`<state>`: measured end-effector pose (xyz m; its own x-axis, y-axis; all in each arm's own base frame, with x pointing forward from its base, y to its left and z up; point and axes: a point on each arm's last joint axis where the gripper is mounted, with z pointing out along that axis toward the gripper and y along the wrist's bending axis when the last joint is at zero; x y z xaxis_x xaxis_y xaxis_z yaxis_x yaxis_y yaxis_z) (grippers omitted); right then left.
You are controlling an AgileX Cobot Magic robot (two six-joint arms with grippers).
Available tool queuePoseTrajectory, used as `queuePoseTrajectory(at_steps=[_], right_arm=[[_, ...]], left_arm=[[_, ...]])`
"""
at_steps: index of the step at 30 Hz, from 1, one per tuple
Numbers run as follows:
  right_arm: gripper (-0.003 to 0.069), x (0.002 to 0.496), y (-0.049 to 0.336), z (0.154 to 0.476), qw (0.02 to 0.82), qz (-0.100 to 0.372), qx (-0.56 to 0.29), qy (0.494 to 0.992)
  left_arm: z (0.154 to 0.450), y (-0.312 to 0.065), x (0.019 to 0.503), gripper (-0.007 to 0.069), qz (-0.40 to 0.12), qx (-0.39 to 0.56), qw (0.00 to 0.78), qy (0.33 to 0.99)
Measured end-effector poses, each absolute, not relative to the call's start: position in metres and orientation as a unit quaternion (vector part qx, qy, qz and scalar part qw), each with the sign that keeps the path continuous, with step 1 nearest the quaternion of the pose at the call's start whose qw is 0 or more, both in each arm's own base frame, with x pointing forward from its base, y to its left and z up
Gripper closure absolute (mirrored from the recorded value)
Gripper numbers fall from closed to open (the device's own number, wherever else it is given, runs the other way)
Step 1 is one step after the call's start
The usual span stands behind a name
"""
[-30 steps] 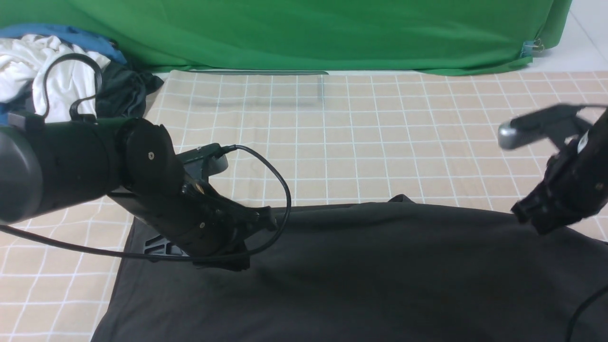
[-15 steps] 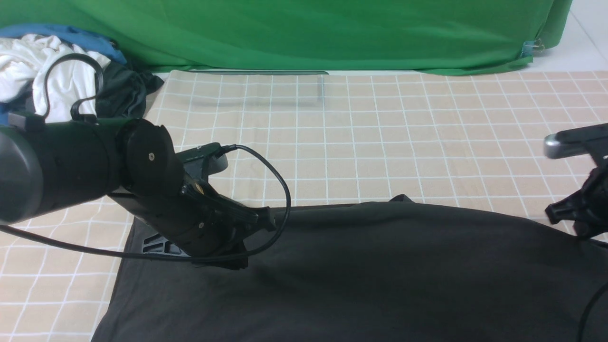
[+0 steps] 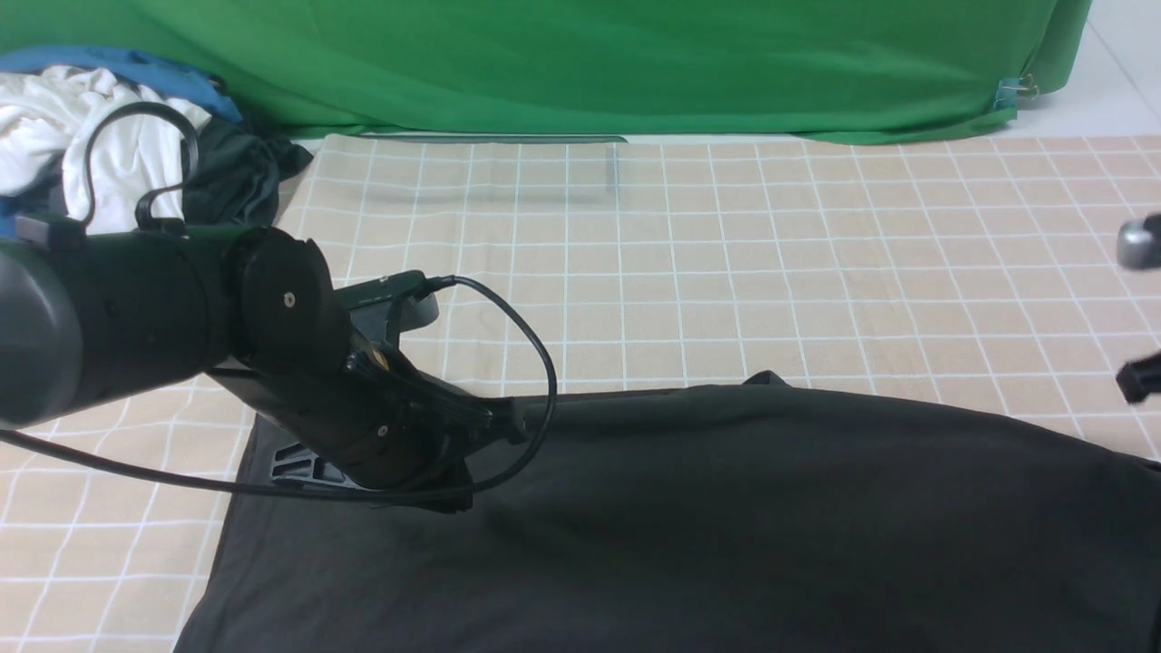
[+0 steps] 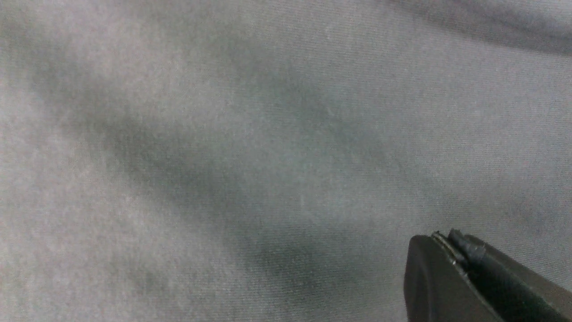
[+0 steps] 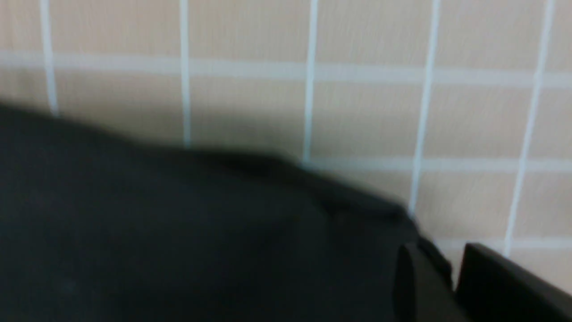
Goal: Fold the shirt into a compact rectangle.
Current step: 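Pull the folded dark garment lengthwise by its ends to straighten it flat on the table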
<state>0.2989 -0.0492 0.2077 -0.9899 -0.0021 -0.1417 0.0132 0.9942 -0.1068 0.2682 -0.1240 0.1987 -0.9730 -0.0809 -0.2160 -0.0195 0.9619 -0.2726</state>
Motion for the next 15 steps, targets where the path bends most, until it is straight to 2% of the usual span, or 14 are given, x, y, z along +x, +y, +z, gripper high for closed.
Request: queuePoseTrajectory(at_steps=[1, 3, 4, 5, 10, 11, 13, 15], right_arm=[[0.0405, 0.297, -0.049, 0.206, 0.057, -0.051, 0.0, 0.997], [0.0368, 0.296, -0.049, 0.205, 0.051, -0.05, -0.001, 0.997], [0.0309, 0.296, -0.049, 0.205, 0.05, -0.049, 0.0, 0.998], [0.0303, 0.296, -0.049, 0.205, 0.05, -0.049, 0.0, 0.998], [0.015, 0.289, -0.053, 0.203, 0.018, -0.046, 0.016, 0.999], [0.015, 0.288, -0.054, 0.203, 0.017, -0.046, 0.018, 0.999], [0.0081, 0.278, -0.064, 0.196, -0.008, -0.043, 0.049, 0.998], [0.0055, 0.271, -0.073, 0.191, -0.021, -0.036, 0.07, 0.997]], left_arm=[[0.199, -0.124, 0.268, 0.0613, -0.135, -0.02, 0.114, 0.984], [0.199, -0.124, 0.268, 0.0613, -0.134, -0.017, 0.115, 0.984], [0.199, -0.124, 0.268, 0.0613, -0.134, -0.017, 0.114, 0.984], [0.199, -0.124, 0.268, 0.0613, -0.134, -0.017, 0.114, 0.984], [0.198, -0.123, 0.266, 0.0613, -0.131, -0.015, 0.103, 0.986], [0.198, -0.123, 0.266, 0.0613, -0.131, -0.015, 0.102, 0.986], [0.202, -0.121, 0.264, 0.0613, -0.131, -0.017, 0.099, 0.986], [0.209, -0.12, 0.261, 0.0613, -0.135, -0.016, 0.106, 0.985]])
